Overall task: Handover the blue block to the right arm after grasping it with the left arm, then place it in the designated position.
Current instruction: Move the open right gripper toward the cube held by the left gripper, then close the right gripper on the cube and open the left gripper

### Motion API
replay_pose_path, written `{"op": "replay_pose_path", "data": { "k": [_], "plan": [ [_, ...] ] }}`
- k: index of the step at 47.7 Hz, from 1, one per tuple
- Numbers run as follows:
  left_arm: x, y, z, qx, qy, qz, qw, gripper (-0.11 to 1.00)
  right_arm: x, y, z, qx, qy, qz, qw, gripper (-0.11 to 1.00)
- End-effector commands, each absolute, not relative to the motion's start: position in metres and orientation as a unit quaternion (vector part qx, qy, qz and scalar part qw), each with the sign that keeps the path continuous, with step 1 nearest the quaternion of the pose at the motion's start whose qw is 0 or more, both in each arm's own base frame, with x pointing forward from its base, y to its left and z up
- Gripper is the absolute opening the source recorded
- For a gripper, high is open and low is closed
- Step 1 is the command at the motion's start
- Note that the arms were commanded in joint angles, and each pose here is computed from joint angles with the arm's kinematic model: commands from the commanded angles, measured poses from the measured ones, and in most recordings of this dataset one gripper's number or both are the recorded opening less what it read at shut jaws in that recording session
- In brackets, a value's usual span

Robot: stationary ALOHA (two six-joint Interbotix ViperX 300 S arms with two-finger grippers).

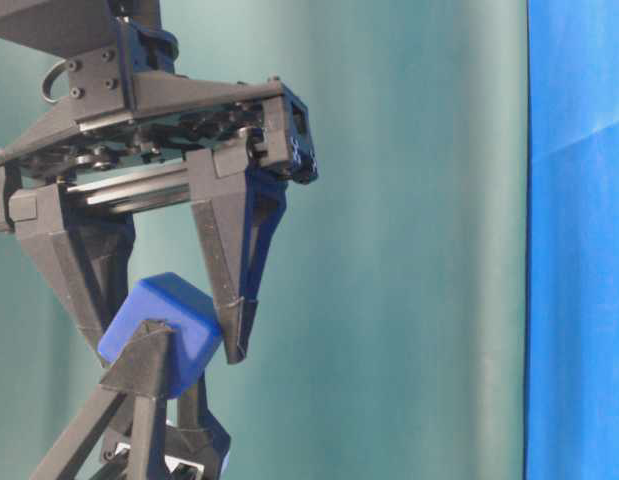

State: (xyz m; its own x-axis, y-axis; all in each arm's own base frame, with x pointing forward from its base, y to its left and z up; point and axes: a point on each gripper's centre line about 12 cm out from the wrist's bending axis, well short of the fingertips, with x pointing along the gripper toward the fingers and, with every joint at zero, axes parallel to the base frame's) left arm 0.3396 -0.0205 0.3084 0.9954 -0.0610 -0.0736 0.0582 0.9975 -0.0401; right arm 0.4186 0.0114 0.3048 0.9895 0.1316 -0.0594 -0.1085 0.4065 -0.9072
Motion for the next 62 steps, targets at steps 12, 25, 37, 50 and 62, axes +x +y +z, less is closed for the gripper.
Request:
{"op": "replay_pose_path", "data": {
  "k": [12, 25, 37, 50, 62],
  "plan": [
    [0.342, -0.02, 0.326, -0.021, 0.007, -0.03, 0.999, 0.93, 0.416, 0.012, 0.321, -0.537, -0.016, 0.063, 0.841, 0.49],
    [0.339, -0.023, 0.324, -0.022, 0.01, -0.035, 0.999, 0.93, 0.385, 0.011, 0.325, -0.526, 0.004, 0.063, 0.848, 0.49],
    [0.339, -0.024, 0.322, -0.022, 0.015, -0.035, 0.999, 0.93, 0.34, 0.012, 0.324, -0.524, 0.028, 0.066, 0.849, 0.49],
    [0.339, -0.024, 0.323, -0.024, 0.013, -0.035, 0.999, 0.93, 0.303, 0.013, 0.323, -0.527, 0.063, 0.072, 0.845, 0.49],
    [0.341, -0.026, 0.324, -0.028, 0.013, -0.038, 0.999, 0.93, 0.293, 0.014, 0.321, -0.528, 0.082, 0.077, 0.842, 0.49]
  ]
}}
